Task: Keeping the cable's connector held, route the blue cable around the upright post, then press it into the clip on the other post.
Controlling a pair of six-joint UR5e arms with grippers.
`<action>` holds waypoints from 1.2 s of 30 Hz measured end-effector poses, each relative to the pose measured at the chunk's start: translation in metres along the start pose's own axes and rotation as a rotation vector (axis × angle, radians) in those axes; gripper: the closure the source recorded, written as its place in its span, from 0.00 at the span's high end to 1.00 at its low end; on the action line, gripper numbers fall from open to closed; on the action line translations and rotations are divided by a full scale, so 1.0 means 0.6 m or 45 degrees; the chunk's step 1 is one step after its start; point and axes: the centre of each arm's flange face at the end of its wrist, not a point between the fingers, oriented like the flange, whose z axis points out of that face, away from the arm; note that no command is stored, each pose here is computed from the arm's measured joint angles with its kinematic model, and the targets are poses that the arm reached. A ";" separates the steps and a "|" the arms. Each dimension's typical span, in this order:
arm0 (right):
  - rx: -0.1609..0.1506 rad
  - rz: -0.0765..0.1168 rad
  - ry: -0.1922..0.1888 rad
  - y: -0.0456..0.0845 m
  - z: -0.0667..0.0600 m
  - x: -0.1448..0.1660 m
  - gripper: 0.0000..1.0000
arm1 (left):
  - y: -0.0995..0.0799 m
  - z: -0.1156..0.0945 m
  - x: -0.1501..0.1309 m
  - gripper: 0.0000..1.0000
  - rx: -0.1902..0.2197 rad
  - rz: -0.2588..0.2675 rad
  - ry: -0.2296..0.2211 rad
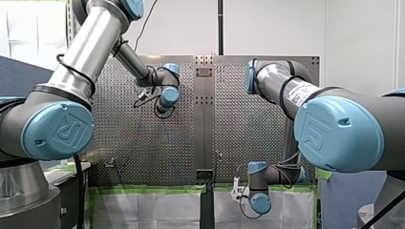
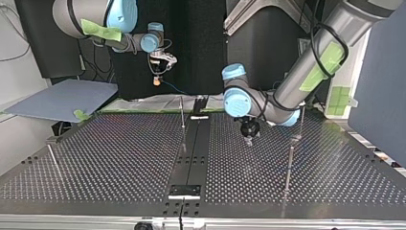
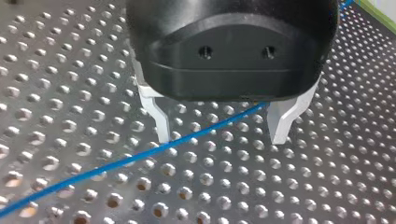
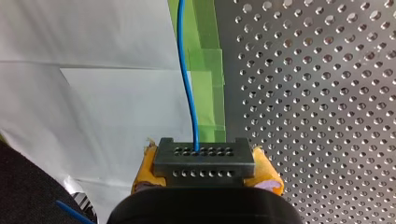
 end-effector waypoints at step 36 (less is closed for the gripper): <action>0.019 0.007 -0.001 -0.004 -0.001 -0.001 0.00 | -0.077 0.010 0.051 1.00 0.039 0.028 0.042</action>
